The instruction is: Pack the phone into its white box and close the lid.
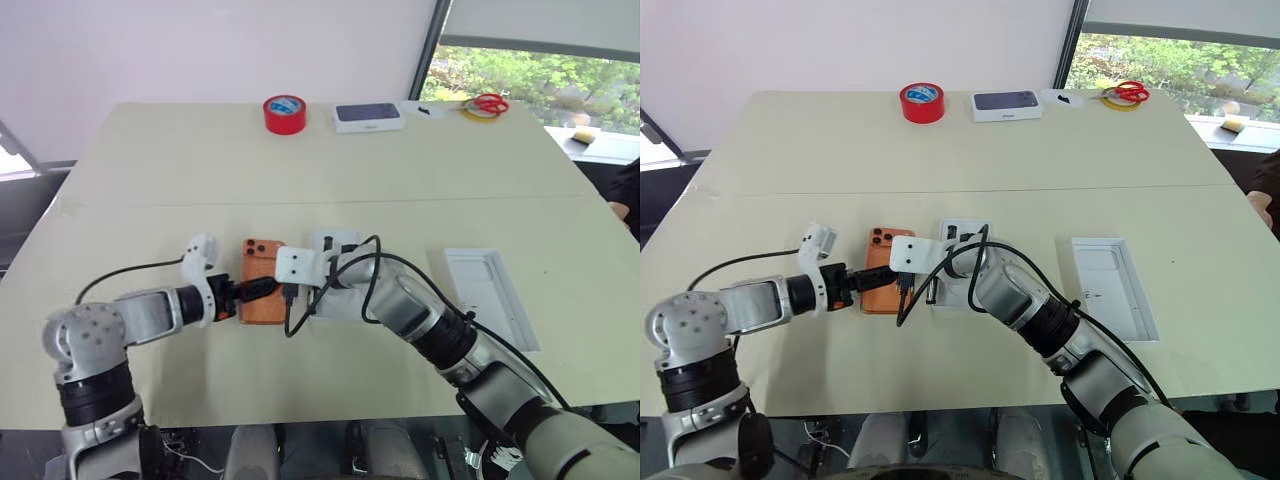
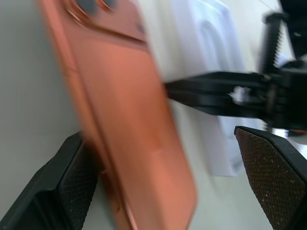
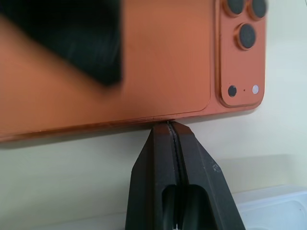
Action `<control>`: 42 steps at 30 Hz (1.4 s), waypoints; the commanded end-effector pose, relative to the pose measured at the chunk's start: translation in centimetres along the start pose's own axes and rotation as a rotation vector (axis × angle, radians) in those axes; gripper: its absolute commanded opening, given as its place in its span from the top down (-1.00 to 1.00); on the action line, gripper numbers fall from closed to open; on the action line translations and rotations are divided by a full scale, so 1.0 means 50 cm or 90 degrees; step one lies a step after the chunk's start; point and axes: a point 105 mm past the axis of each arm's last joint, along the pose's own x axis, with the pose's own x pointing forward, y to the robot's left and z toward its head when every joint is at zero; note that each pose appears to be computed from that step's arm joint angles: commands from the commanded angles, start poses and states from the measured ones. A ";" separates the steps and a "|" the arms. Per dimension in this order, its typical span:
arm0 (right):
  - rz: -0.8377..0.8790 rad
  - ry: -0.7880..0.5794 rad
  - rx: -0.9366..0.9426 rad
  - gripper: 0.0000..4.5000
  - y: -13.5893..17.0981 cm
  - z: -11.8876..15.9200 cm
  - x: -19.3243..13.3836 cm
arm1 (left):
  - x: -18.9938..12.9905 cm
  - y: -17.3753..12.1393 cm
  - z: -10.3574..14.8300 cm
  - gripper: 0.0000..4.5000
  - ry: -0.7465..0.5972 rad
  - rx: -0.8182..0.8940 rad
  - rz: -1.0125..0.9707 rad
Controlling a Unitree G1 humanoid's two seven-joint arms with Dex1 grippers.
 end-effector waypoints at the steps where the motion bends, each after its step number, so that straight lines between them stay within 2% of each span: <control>1: 0.008 -0.021 -0.013 1.00 0.011 0.019 0.001 | 0.004 -0.010 -0.016 -0.99 0.027 -0.006 -0.018; 14: 0.008 -0.019 -0.015 1.00 0.010 0.015 0.001 | -0.026 0.044 0.019 -0.99 -0.029 -0.062 0.052; 17: 0.007 -0.019 -0.016 1.00 0.009 0.016 0.001 | -0.030 0.047 0.019 -0.61 -0.035 -0.070 0.053; 21: 0.007 -0.020 -0.018 1.00 0.008 0.017 0.000 | -0.033 0.050 0.020 0.25 -0.041 -0.083 0.047; 30: 0.004 -0.023 -0.021 1.00 0.006 0.020 -0.003 | -0.045 0.063 0.018 0.25 -0.063 -0.131 0.032; 33: -0.012 -0.036 -0.031 1.00 -0.002 0.027 -0.010 | -0.045 0.062 0.014 0.61 -0.059 -0.131 0.029; 35: -0.029 -0.056 -0.028 1.00 -0.011 0.038 -0.020 | -0.043 0.055 0.013 0.98 -0.060 -0.133 0.015; 42: -0.101 -0.112 -0.003 1.00 -0.061 0.065 -0.088 | -0.035 0.035 0.031 0.99 -0.098 -0.157 -0.033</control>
